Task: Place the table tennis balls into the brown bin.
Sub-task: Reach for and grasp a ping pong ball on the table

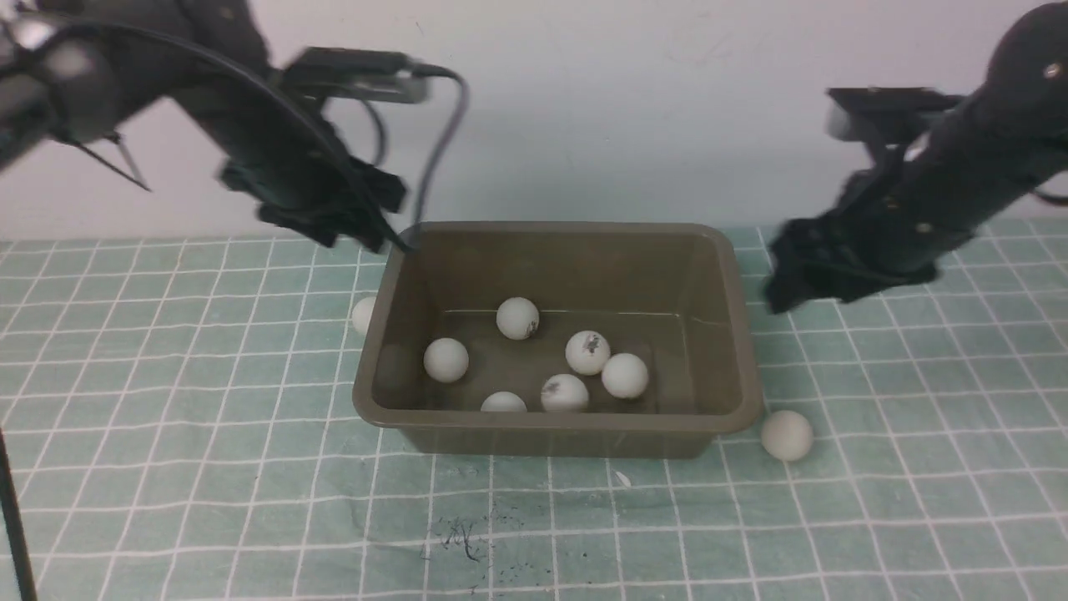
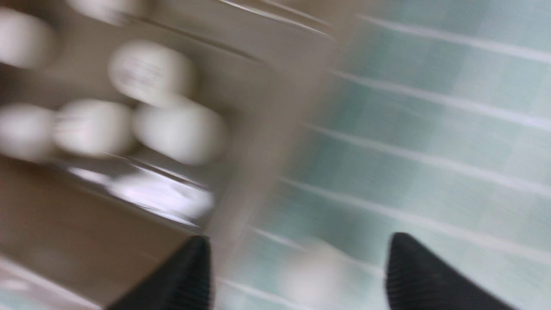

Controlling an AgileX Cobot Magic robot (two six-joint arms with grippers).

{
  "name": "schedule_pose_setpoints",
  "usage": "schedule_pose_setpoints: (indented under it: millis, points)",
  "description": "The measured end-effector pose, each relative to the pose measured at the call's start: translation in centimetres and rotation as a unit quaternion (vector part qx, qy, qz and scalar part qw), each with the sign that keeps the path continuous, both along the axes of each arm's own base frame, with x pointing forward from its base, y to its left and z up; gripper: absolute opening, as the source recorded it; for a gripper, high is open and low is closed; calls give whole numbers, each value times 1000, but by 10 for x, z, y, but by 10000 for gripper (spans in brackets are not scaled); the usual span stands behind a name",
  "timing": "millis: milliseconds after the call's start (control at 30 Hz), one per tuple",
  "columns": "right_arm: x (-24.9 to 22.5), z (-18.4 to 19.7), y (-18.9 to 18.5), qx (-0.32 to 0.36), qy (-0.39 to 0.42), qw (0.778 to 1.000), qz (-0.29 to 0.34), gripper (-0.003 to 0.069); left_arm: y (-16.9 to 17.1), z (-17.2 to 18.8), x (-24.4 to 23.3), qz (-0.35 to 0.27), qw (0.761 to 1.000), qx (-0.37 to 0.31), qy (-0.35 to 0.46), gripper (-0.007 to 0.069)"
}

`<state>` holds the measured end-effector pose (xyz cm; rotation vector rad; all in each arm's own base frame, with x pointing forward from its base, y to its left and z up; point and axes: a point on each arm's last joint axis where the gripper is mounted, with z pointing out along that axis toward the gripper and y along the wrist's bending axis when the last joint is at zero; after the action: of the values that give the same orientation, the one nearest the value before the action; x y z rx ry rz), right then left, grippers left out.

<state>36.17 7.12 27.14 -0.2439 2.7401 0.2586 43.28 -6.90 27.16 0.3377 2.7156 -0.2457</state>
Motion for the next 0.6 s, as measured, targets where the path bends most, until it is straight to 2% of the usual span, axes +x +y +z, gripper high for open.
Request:
schedule_pose_setpoints:
  millis: [67,100,133,167,200,233,267,367,433,533,567,600]
  points:
    - [-2,-4,-20,-29,18,999,-32,328,21,-7,-3,18,999,11,33,58]
    - [-4,-8,-27,-34,26,998,-46,251,25,-13,-4,19,999,13,46,35]
    - [-4,-9,-28,-34,28,998,-48,240,26,-15,-5,20,999,13,49,31]
    - [-8,-21,-34,-32,43,997,-61,166,27,-30,-10,12,997,5,74,6]
    - [-8,-21,-34,-32,43,997,-61,156,27,-31,-10,10,997,5,76,6]
    - [-13,-33,-34,-23,55,996,-68,83,22,-44,-14,0,996,-11,88,-2]
    - [-16,-42,-32,-10,57,996,-70,40,16,-53,-16,-9,995,-26,94,-5]
    - [-20,-54,-25,11,53,997,-56,2,2,-63,-20,-27,994,-56,95,-5]
    - [-20,-59,-21,25,51,998,-42,8,-10,-65,-22,-45,993,-63,85,-5]
    - [-18,-63,-16,39,46,998,-29,47,-20,-64,-21,-55,993,-69,72,-5]
    - [-16,-68,-15,42,49,998,-24,104,-22,-63,-20,-55,994,-70,69,-5]
    - [-16,-69,-15,42,50,998,-23,111,-22,-62,-20,-53,994,-70,68,-5]
